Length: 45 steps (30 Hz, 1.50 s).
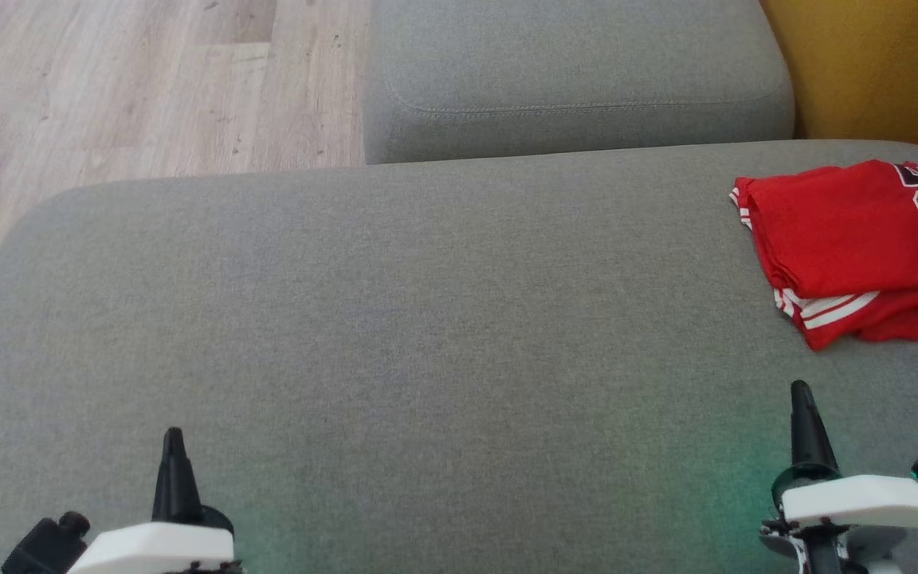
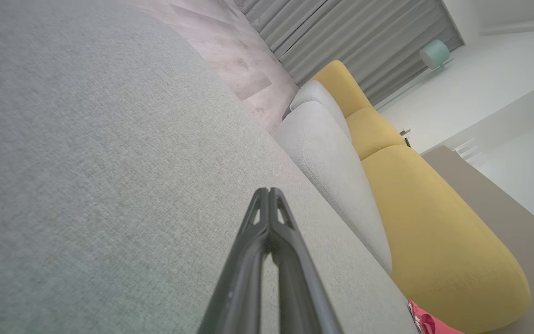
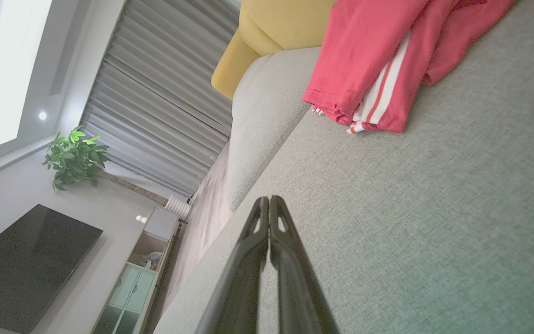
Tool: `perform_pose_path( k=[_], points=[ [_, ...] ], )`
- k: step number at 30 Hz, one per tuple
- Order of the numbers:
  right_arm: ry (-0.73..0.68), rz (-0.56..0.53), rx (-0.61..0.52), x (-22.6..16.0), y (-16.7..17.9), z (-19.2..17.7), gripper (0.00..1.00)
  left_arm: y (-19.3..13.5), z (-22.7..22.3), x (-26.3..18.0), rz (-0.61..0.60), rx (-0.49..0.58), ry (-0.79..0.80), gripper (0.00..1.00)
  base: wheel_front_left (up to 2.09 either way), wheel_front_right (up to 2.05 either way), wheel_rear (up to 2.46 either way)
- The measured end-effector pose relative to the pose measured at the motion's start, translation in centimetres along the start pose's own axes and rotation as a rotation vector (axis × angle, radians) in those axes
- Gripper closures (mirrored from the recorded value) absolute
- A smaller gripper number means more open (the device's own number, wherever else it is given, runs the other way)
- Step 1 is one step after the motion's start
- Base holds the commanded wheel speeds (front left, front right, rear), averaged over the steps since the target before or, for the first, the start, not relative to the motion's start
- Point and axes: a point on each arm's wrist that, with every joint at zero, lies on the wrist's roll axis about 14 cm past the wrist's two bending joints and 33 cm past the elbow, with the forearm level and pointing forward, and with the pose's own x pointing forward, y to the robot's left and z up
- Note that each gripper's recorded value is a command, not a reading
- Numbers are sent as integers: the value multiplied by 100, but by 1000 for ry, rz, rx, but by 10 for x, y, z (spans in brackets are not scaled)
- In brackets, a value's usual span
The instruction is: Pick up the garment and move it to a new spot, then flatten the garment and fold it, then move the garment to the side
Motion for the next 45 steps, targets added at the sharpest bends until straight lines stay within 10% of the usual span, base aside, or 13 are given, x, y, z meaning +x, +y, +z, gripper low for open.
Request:
perform_pose_path(
  k=[45],
  points=[
    [-52,9,504,16,-1,31,100,-11,14,25,-51,-511,22,100,0,0,0]
  ],
)
